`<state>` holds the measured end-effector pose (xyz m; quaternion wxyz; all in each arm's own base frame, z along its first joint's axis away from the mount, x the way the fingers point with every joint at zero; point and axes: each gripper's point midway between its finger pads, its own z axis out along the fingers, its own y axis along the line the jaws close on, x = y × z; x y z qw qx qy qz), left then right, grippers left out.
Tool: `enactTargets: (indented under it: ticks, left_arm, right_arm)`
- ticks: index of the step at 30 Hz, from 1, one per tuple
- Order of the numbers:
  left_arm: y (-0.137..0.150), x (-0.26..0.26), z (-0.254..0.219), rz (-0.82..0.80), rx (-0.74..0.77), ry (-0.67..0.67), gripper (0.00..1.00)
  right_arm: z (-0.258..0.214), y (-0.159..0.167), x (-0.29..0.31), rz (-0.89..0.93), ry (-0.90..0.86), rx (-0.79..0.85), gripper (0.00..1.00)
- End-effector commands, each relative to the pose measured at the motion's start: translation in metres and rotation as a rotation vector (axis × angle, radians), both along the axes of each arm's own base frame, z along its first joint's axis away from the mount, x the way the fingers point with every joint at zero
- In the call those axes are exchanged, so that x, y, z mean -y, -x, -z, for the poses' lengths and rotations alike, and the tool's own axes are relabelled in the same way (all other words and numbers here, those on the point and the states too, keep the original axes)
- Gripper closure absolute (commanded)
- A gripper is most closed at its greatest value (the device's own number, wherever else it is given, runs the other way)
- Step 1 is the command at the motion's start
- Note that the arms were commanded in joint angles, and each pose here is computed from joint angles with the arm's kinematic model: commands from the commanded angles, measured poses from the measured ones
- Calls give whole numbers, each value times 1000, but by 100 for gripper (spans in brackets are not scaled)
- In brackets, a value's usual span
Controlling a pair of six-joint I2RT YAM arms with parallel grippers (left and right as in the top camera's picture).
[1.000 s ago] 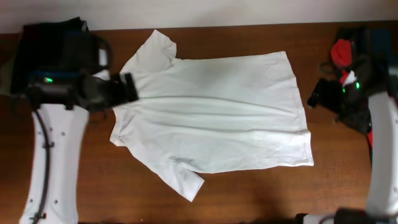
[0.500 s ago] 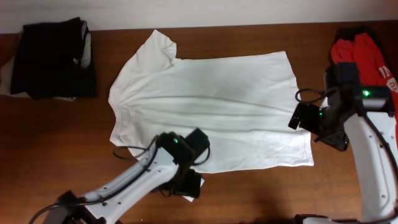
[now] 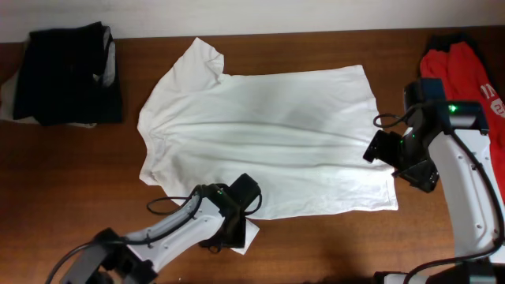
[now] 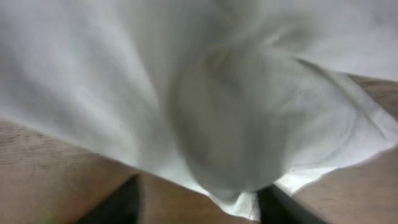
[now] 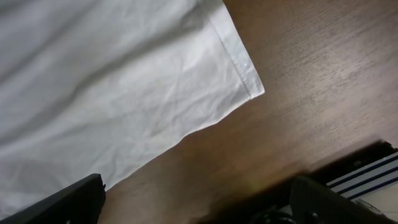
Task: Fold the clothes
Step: 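Move both grippers to the T-shirt's bottom hem corners and grasp, then lift the hem with both grippers and fold it toward the collar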
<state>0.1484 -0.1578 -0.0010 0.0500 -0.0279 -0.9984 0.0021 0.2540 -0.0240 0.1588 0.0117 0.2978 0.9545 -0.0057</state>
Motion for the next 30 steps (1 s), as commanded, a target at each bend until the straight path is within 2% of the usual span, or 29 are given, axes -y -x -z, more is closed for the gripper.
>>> enactTargets:
  ticks: [1, 2, 9, 10, 11, 12, 13, 14, 16, 18, 24, 30]
  left_arm:
    - [5, -6, 10, -5, -37, -41, 83]
    - [6, -8, 10, -5, -45, -47, 99]
    - [7, -18, 9, -25, -61, -76, 99]
    - [7, -18, 9, -28, -63, -77, 99]
    - [8, -19, 9, -27, -67, -80, 99]
    - [9, -20, 9, -27, -70, -83, 99]
    - [10, -20, 9, -27, -71, -85, 99]
    - [10, -20, 9, -27, -71, -85, 99]
    - [9, -20, 9, -27, -71, -85, 99]
    - [9, -20, 9, -27, -69, -83, 99]
    - [8, -19, 9, -27, -66, -80, 99]
    - [9, -19, 9, -28, -69, -82, 99]
  right_arm:
    - [20, 9, 1, 19, 10, -41, 1]
    - [27, 13, 1, 38, 9, -57, 1]
    - [76, 51, -6, 142, -14, -187, 1]
    - [84, 54, -6, 164, -17, -190, 6]
    - [98, 54, -3, 192, -23, -177, 26]
    - [106, 54, 1, 218, -33, -165, 28]
    - [112, 54, 4, 247, -49, -153, 26]
    - [119, 56, 10, 301, -78, -142, 19]
    - [126, 59, 24, 361, -90, -130, 18]
    - [130, 59, 34, 359, -118, -106, 23]
    - [138, 46, 42, 342, -105, -52, 27]
    - [168, 55, 39, 351, -122, -136, 38]
